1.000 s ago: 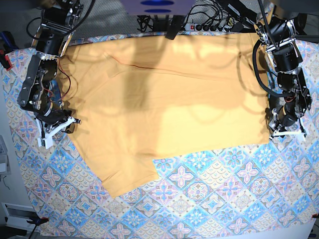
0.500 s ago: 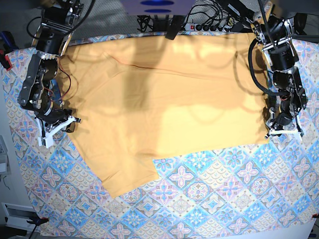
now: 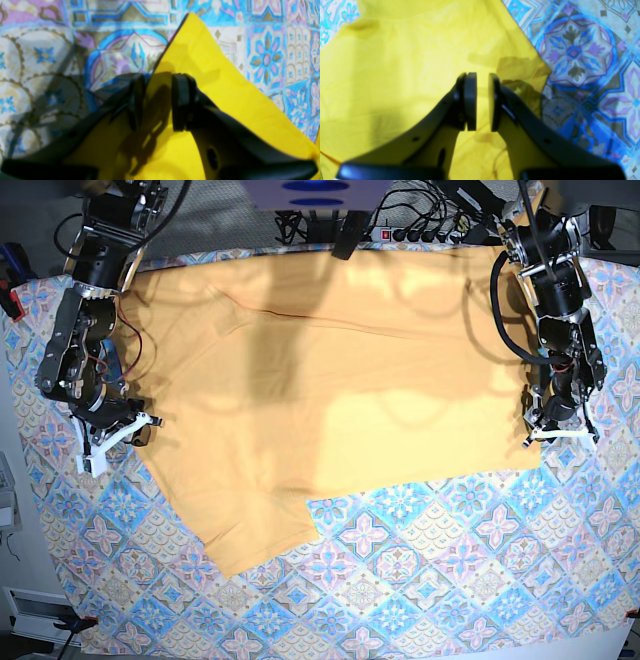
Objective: Fold the T-shirt properly
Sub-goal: 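Lower both grippers onto the shirt's side edges and pinch them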
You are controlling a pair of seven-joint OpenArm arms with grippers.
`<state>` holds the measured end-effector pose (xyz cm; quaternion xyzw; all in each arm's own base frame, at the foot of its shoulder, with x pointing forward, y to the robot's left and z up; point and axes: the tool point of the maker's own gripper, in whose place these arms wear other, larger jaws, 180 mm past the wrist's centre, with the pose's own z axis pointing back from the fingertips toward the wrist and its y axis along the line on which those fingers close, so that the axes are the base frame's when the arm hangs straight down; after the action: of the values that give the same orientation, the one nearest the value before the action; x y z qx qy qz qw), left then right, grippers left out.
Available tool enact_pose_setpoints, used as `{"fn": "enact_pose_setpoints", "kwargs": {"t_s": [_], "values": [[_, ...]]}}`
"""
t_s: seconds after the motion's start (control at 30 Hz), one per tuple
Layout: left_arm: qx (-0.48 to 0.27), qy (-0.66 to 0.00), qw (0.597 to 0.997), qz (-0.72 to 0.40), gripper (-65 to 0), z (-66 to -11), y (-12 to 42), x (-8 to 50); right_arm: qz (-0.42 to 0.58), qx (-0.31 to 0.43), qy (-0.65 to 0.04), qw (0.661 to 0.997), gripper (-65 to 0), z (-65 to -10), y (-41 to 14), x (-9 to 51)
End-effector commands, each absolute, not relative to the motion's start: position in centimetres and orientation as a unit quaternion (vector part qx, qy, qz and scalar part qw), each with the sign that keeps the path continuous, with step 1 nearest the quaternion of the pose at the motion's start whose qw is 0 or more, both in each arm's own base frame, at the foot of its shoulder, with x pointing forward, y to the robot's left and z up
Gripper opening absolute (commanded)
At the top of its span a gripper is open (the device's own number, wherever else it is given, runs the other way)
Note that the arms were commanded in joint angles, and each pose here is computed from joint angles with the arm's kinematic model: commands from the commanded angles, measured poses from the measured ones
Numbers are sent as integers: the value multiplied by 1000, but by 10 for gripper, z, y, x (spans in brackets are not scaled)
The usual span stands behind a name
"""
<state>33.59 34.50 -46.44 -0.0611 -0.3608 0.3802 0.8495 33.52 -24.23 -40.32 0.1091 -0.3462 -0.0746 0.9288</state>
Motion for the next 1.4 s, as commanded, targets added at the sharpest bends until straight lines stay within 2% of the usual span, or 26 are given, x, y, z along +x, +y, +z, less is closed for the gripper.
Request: {"fn": "enact_pose_setpoints", "kwargs": {"t_s": [0.0, 0.43, 0.6, 0.9, 1.03, 1.37], "values": [[-55, -368, 848, 378, -456, -458, 352, 339, -70, 107, -376, 918, -572, -385, -247, 348], [-80, -345, 855, 379, -467, -472, 327, 333, -70, 107, -377, 917, -572, -384, -247, 349], [-94, -325, 862, 378, -534, -477, 315, 331, -70, 108, -376, 917, -572, -384, -247, 349], [-101, -311, 867, 376, -550, -480, 311, 327, -70, 108, -378, 917, -572, -383, -247, 350], [-115, -336, 868, 348, -650, -467, 307, 339, -70, 108, -379, 917, -572, -383, -247, 350], [-120, -355, 863, 339, -650, -454, 307, 351, -73, 116, -379, 915, -573, -384, -239, 352]]}}
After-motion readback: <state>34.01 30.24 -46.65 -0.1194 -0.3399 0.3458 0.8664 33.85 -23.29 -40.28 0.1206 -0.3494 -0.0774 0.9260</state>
